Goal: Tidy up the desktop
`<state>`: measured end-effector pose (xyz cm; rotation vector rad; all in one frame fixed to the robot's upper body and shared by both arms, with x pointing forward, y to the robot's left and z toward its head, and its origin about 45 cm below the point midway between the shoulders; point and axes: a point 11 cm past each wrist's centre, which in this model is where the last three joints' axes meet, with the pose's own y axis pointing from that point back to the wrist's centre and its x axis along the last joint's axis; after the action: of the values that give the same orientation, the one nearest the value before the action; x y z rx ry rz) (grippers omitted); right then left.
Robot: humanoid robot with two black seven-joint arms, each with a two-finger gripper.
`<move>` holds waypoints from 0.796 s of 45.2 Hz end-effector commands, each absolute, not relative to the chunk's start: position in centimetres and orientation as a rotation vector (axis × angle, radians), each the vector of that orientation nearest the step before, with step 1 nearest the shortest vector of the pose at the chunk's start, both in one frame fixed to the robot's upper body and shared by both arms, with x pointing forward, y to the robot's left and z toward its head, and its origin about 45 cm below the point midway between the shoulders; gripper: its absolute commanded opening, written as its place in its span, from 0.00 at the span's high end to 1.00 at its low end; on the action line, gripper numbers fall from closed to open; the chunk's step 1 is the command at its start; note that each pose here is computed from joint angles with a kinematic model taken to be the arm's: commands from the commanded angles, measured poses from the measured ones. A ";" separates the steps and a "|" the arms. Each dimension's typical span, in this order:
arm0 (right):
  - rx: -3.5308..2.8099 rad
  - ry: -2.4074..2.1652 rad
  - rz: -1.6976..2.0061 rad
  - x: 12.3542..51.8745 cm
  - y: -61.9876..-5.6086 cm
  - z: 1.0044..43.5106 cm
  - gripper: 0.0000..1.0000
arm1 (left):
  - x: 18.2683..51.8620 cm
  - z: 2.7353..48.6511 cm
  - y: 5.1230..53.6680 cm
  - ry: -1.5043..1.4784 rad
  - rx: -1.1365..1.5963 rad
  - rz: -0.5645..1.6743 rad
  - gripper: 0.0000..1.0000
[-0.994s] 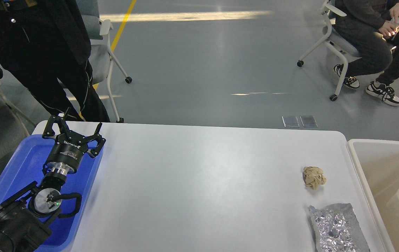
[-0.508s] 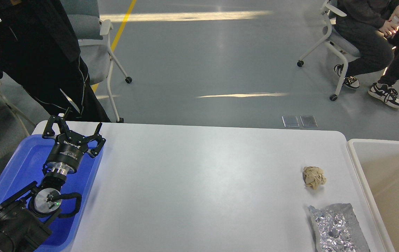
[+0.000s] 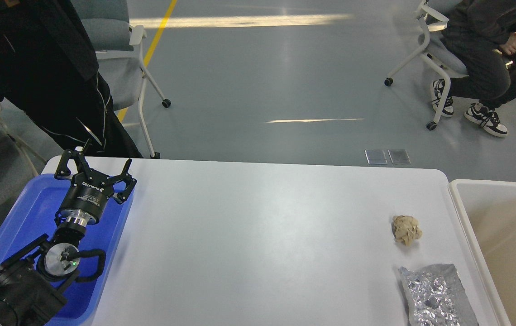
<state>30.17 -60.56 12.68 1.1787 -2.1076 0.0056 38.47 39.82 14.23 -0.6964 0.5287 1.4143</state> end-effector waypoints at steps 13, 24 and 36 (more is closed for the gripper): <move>1.702 -2.547 0.004 36.0 -55.1 22.7 0.00 | 38.5 14.2 39.8 0.529 -0.697 1.413 0.00; 2.119 -2.489 -0.040 39.4 -45.1 24.4 0.00 | 38.5 14.2 39.8 0.529 -0.697 1.413 0.00; 2.348 -2.421 0.014 41.4 -37.3 24.5 0.00 | 38.5 14.2 39.8 0.529 -0.697 1.413 0.00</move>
<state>39.86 -44.05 22.97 2.1091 -2.4548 -0.0197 38.47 39.80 14.23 -0.6971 0.5288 1.4129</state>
